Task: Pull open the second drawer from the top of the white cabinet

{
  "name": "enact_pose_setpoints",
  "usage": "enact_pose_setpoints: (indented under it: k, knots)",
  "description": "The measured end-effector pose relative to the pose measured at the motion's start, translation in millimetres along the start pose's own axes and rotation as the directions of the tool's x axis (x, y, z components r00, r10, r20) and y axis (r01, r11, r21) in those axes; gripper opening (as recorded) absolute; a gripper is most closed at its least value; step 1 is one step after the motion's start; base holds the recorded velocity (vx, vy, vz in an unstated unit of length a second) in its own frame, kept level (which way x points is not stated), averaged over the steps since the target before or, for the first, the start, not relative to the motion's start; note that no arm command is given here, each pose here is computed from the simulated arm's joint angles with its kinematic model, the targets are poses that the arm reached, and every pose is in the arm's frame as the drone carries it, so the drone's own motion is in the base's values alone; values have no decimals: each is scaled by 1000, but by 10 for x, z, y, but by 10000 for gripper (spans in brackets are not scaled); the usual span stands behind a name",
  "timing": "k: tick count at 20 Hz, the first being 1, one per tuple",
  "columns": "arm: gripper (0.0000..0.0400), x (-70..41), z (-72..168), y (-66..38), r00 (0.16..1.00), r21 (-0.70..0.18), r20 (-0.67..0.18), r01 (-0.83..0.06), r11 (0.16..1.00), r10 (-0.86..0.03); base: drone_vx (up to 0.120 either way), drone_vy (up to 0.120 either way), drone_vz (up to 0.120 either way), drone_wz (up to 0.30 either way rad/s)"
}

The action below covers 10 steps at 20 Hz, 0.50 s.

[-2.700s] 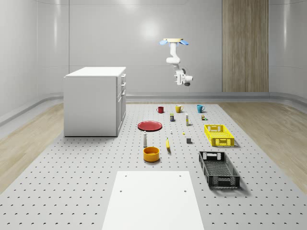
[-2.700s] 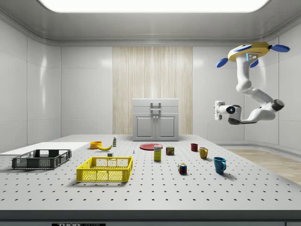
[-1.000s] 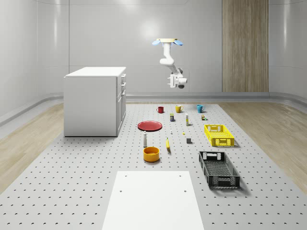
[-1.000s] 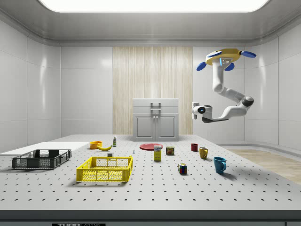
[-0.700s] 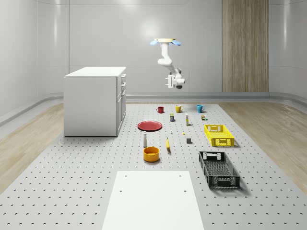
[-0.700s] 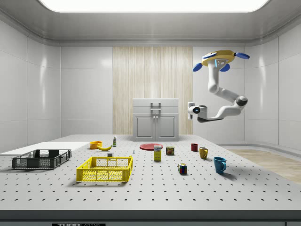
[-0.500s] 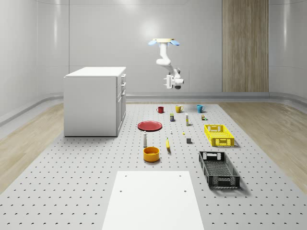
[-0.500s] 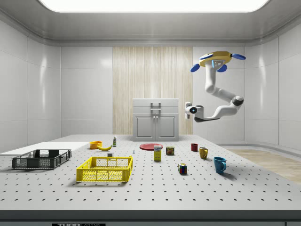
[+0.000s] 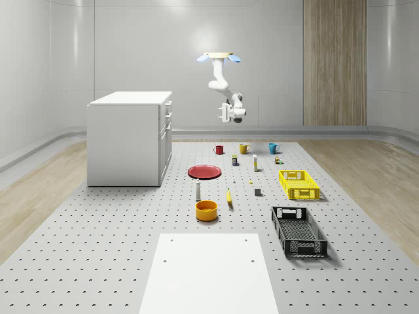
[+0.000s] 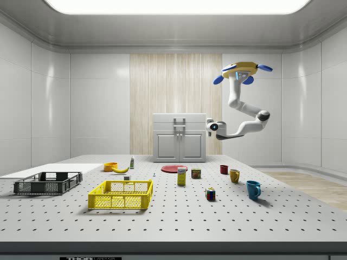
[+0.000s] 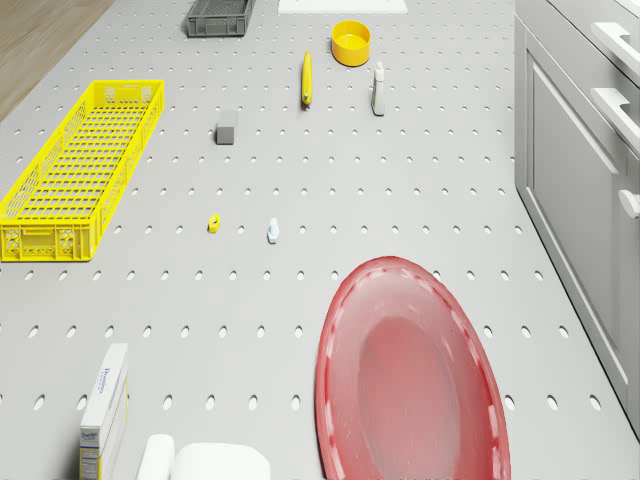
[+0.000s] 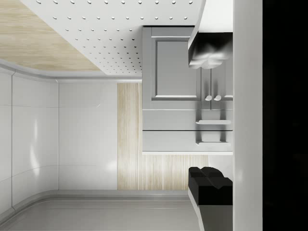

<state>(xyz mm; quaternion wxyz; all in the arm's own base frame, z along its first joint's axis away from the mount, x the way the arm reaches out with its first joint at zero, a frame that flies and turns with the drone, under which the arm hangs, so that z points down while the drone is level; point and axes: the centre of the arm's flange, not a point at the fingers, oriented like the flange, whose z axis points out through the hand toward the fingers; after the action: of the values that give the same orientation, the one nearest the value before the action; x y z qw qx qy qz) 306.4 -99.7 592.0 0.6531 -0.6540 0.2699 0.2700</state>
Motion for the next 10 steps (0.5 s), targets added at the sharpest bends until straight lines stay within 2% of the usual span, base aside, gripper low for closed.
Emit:
enact_pose_setpoints:
  k: [10]
  knots:
    - [300, 0, 0, 0, 1000, 0, 0, 0, 1000, 0, 120, -120, 0, 0]
